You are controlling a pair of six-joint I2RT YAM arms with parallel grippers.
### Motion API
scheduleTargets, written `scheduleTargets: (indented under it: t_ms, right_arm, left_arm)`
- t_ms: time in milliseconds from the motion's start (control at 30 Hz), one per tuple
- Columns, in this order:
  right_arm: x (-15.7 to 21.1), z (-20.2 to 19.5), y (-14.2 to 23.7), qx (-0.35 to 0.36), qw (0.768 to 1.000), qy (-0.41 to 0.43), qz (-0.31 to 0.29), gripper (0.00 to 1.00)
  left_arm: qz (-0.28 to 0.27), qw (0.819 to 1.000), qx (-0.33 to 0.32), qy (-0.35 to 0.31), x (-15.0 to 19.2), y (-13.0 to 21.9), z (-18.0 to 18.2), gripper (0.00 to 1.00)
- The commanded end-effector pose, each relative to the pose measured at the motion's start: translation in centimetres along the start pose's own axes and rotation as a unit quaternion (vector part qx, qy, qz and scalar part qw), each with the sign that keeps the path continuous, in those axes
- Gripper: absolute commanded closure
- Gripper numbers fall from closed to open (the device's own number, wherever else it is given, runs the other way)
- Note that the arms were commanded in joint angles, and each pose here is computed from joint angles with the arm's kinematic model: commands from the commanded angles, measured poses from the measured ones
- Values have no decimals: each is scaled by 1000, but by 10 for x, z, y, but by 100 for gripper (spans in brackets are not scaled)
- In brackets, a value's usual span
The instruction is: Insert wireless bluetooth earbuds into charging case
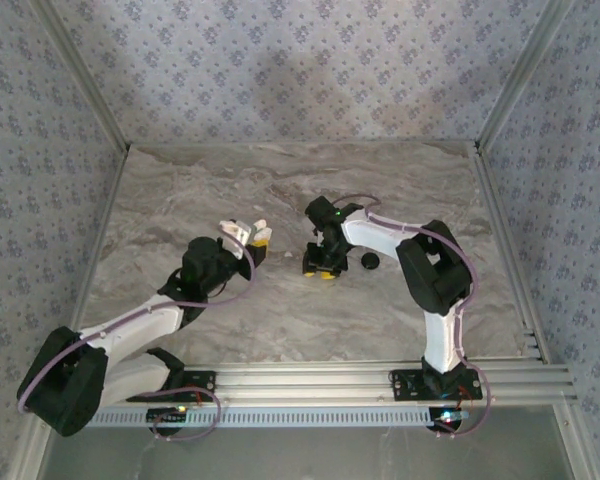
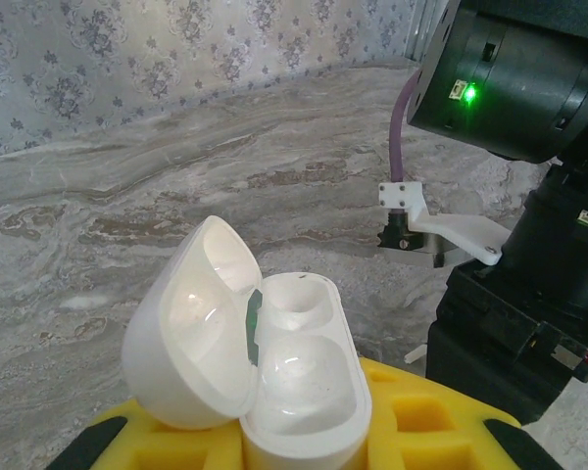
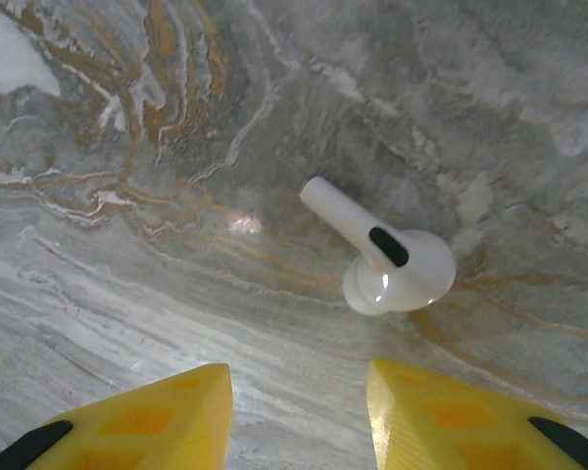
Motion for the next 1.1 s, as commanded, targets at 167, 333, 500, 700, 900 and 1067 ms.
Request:
scheduleTargets:
  t_ms: [167, 333, 500, 700, 900, 1067]
  right_arm:
    - [-34, 1, 2, 1, 999, -7, -45, 58]
    - [-49, 6, 4, -19, 998, -2, -63, 59]
    - [-58, 9, 13, -24, 996, 17, -83, 52]
    - [-56, 6, 35, -11, 995, -28, -96, 50]
    - [-31, 0, 41, -14, 990, -100, -96, 50]
    - [-31, -1, 26, -17, 991, -107, -83, 50]
  left_arm:
    - [-10, 1000, -9, 0, -2, 5, 5, 88]
    - [-9, 1000, -12, 1, -2, 6, 7, 88]
    - [-9, 1000, -13, 1, -1, 5, 7, 88]
    - [-10, 1000, -13, 1, -2, 5, 7, 88]
    - [-12, 1000, -10, 1, -4, 5, 7, 88]
    - [-13, 1000, -4, 4, -4, 5, 6, 88]
Point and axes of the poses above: each hand's point on the last joint's axis, 136 mm out from that joint toward the fingers, its own y axis back along the fingers, its own z axis along the line the jaws close on, x = y × z, the point moved 6 cm from there along y, back along the fingers, and after that the axes turned 1 degree about -y, right-handed, at the moved point
